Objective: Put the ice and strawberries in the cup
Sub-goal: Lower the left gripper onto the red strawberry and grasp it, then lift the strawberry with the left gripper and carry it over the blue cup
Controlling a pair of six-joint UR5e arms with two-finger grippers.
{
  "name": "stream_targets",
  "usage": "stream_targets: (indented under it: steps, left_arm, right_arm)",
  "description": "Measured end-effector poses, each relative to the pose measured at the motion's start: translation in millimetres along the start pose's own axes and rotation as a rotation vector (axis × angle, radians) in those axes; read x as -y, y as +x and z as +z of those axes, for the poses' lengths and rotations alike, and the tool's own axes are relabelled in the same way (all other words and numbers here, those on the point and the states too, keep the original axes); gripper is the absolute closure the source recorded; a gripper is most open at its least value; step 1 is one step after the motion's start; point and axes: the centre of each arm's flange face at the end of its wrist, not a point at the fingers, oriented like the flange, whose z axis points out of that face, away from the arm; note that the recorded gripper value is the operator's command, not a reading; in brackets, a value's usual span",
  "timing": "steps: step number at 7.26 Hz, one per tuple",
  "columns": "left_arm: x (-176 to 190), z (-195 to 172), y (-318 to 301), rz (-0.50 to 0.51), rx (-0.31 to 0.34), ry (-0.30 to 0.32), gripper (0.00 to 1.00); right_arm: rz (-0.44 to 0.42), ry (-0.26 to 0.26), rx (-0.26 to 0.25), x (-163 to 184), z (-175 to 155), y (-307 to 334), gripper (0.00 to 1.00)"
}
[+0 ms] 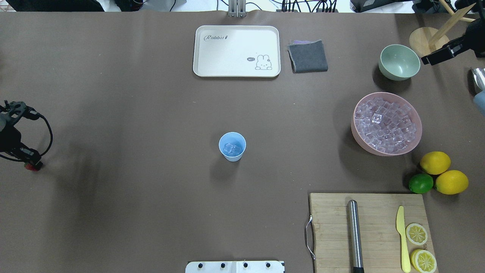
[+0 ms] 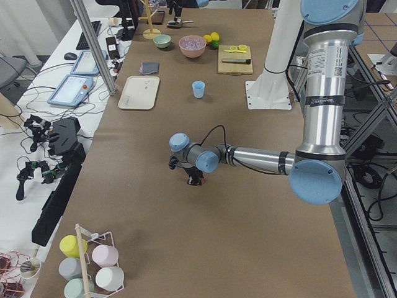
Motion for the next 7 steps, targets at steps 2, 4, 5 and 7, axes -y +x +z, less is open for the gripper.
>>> stream_targets:
  steps: [2, 4, 5, 7]
  left_arm:
    - [3.8, -3.8, 2.4, 0.001, -0.002, 0.007, 0.94]
    - [18.6, -18.5, 9.0, 0.007, -0.008, 0.035, 0.95]
    - [29.0, -33.8, 9.6, 0.006, -0.012, 0.066, 0.95]
    - [58.2, -74.4, 18.0, 0.02, -0.02, 0.147, 0.95]
  right_arm:
    - [0.0, 0.002, 0.0, 1.4, -0.3, -0.5, 0.0]
    - [-0.001, 0.002, 0.004, 3.1, 0.3, -2.1, 0.0]
    - [-0.002, 0.0, 0.008, 3.3, 1.3, -3.5, 0.0]
    - [-0.005, -0.005, 0.019, 3.2, 3.8, -7.4, 0.0]
